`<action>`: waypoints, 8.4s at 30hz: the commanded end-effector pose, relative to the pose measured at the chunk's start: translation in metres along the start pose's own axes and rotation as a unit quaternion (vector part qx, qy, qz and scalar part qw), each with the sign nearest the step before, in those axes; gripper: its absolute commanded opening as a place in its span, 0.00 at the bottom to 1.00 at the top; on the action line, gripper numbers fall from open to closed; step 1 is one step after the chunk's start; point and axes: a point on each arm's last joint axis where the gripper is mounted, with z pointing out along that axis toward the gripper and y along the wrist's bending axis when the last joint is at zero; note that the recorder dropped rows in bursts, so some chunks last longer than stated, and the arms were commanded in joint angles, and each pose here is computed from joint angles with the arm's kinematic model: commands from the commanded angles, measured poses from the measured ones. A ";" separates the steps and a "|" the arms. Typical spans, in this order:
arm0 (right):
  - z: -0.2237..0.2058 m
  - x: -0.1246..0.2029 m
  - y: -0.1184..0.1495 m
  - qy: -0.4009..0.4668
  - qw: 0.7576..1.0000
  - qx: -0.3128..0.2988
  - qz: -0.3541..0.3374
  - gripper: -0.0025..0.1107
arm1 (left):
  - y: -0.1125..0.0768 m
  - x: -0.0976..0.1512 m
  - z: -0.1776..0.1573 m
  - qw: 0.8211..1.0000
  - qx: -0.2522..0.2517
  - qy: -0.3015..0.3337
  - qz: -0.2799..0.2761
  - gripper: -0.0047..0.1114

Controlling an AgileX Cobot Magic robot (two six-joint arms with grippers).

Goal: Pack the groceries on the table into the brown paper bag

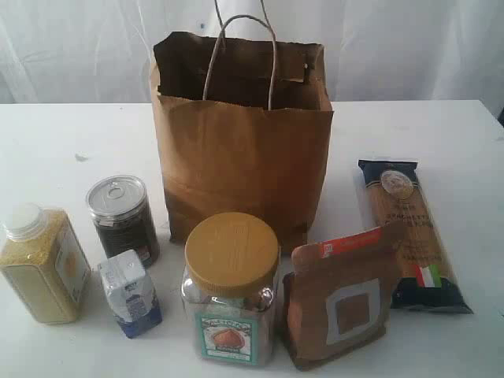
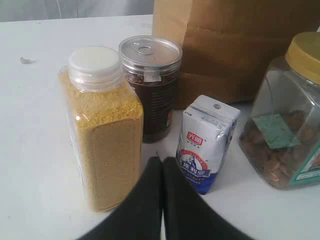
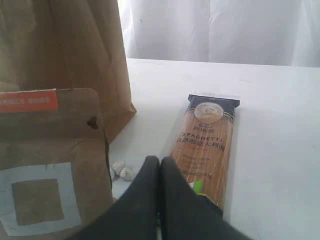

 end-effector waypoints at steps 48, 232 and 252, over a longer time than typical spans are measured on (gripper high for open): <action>-0.069 -0.103 0.017 -0.014 0.995 -0.045 0.087 0.02 | 0.000 0.001 0.000 1.000 0.000 0.001 -0.002 0.04; 0.180 -0.345 0.203 0.118 0.965 -0.101 -0.213 0.02 | 0.000 0.001 0.000 1.000 0.000 0.001 -0.002 0.04; 0.248 -0.283 0.203 0.262 0.934 -0.046 -0.237 0.02 | 0.000 0.001 0.000 1.000 0.000 0.001 -0.002 0.04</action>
